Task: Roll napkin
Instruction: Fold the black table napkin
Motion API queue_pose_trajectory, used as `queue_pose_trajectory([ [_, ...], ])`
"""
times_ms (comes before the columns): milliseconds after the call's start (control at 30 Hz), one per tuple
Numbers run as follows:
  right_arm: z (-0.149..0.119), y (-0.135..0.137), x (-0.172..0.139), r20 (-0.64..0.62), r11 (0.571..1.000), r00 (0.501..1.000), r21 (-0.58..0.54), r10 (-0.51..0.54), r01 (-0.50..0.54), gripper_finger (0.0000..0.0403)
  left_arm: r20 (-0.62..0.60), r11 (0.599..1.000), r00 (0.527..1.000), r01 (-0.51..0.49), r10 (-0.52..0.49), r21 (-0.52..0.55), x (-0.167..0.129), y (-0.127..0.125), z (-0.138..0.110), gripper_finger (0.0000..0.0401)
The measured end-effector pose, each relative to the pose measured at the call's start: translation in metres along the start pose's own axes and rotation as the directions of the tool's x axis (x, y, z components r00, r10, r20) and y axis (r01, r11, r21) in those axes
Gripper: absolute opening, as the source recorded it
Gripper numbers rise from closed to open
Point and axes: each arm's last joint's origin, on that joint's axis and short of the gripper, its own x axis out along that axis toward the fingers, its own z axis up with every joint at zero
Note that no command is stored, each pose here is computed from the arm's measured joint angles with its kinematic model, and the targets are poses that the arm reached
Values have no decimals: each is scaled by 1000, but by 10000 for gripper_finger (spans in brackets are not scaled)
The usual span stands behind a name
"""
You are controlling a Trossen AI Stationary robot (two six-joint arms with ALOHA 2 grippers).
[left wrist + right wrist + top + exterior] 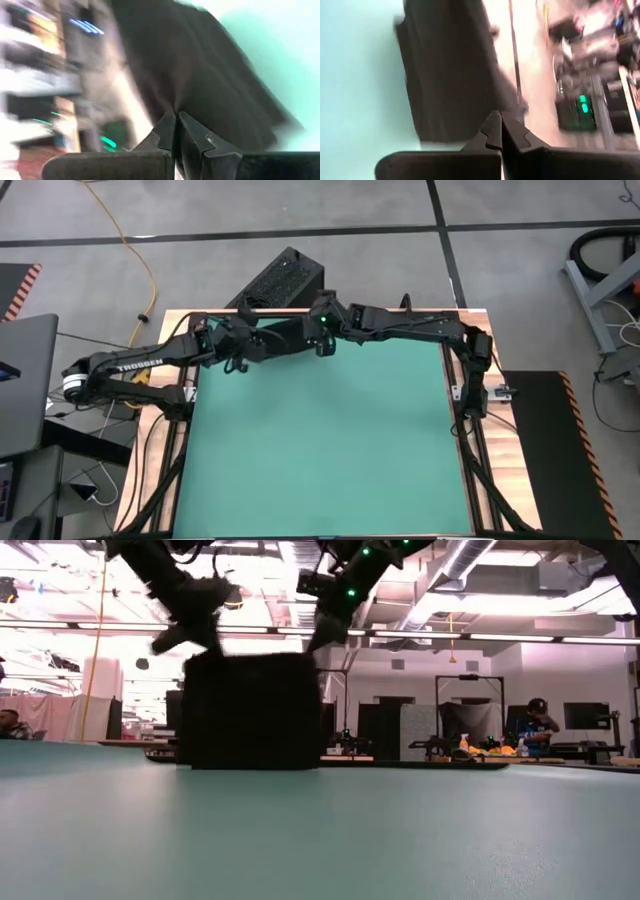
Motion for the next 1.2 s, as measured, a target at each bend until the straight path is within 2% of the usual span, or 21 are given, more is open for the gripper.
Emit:
queue_pose_trajectory([
  [100, -1, 11, -2, -39, 999, 998, 17, 44, -44, 7, 8, 994, 994, 113, -113, 13, -2, -13, 0, 0],
  [233, -6, 41, -3, -93, 990, 986, 6, 139, -139, 6, 28, 963, 963, 268, -267, -12, -6, -31, 1, 0],
  [367, -8, 69, -7, -122, 979, 972, -13, 200, -203, 6, 132, 924, 921, 377, -367, -63, -10, -45, 10, 0],
  [500, -6, 93, -13, -122, 969, 963, -33, 241, -246, 13, 296, 834, 818, 542, -493, -108, -17, -58, 21, 0],
  [600, 1, 106, -19, -60, 945, 944, -26, 325, -327, 31, 373, 761, 738, 638, -562, -118, -20, -68, 26, 0],
  [733, 9, 120, -26, 26, 901, 902, -65, 431, -429, 62, 405, 724, 720, 667, -564, -178, -20, -80, 31, 0],
  [900, 22, 128, -33, 162, 851, 836, -134, 524, -507, 101, 431, 710, 684, 692, -588, -130, -18, -105, 33, 0],
  [1033, 29, 134, -29, 224, 849, 822, -216, 524, -483, 137, 453, 698, 657, 709, -603, -100, -18, -121, 34, 0],
  [1133, 34, 142, -15, 272, 848, 808, -269, 522, -457, 159, 451, 687, 646, 721, -616, -93, -20, -128, 35, 0],
  [1200, 31, 148, -5, 266, 830, 797, -314, 542, -461, 170, 456, 683, 641, 724, -617, -94, -22, -129, 37, 0],
])
